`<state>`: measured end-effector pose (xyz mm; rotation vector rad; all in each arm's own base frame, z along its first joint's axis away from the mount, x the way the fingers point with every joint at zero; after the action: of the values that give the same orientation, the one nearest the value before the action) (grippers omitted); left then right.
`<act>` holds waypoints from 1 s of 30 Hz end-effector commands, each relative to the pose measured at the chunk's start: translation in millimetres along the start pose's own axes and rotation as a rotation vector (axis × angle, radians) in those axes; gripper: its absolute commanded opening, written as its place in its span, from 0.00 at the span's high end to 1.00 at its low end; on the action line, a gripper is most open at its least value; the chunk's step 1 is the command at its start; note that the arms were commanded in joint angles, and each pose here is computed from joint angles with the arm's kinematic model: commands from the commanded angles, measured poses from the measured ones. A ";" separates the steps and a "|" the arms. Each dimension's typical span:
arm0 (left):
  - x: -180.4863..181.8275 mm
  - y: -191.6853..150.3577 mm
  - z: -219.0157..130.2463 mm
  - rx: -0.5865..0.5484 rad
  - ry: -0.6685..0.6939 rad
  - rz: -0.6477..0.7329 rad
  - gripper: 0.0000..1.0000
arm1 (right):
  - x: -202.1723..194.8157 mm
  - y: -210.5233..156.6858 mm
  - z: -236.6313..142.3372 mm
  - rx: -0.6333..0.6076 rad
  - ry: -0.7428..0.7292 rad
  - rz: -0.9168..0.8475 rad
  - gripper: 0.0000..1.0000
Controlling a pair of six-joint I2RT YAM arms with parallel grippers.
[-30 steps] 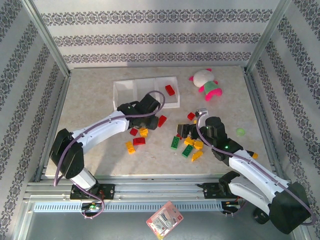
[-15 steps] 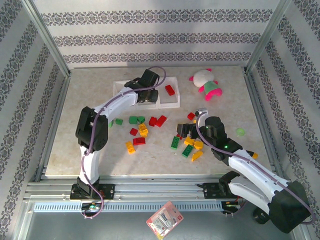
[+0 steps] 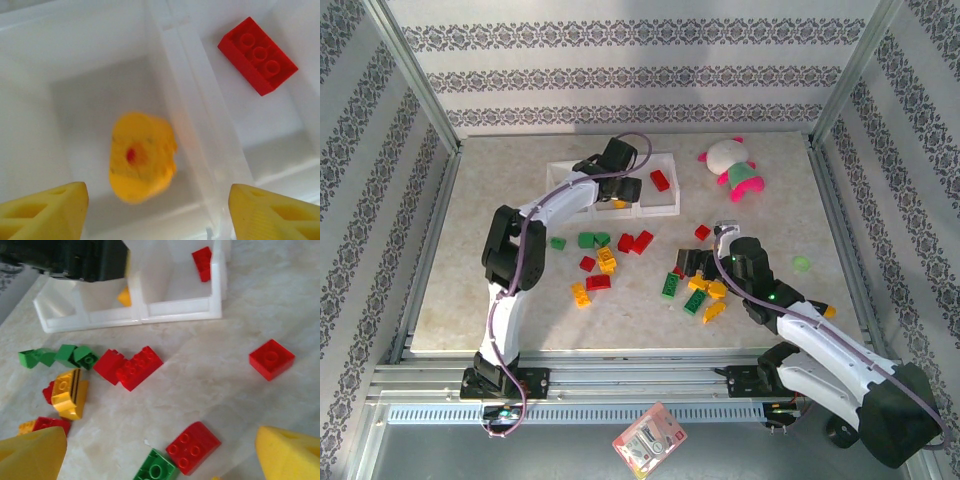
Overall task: Sort the legos into containers by color
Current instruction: Place the lego in the container, then pick up the lego from the middle-left of the table.
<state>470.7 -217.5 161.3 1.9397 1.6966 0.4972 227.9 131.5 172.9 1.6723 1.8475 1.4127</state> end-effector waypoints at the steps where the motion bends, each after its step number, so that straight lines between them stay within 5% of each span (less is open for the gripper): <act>1: 1.8 22.7 -46.4 -0.138 -0.064 -0.005 0.16 | -8.9 -5.0 -2.7 0.036 -0.093 0.050 0.03; 8: 7.3 -7.2 -92.6 -0.237 -0.139 0.031 0.01 | -4.3 -16.9 -4.0 0.107 -0.109 0.104 0.03; 17: 65.1 -84.4 -134.8 -0.214 0.082 -0.074 0.01 | 36.0 -10.5 3.5 0.071 0.043 0.013 0.03; 21: 91.1 -112.7 -132.6 -0.156 0.133 -0.107 0.02 | 63.5 -4.5 10.4 0.067 0.120 -0.075 0.02; 30: 123.8 -139.4 -92.2 0.137 0.130 -0.114 0.22 | 116.1 -9.1 29.2 0.096 0.247 -0.189 0.02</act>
<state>327.1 -71.2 154.0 1.8266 1.9353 0.5763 207.4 232.2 181.5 1.4660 2.1796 1.4496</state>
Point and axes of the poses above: each hand's point on the last joint's axis, 136 mm out from that joint toward the fingers, its own z axis out along the fingers, its own x axis along the line the jaws close on, y = z × x, the point moved 6 cm from there along -z, back along the fingers, and after that the axes turned 1 degree about -z, right-handed, at the moved point
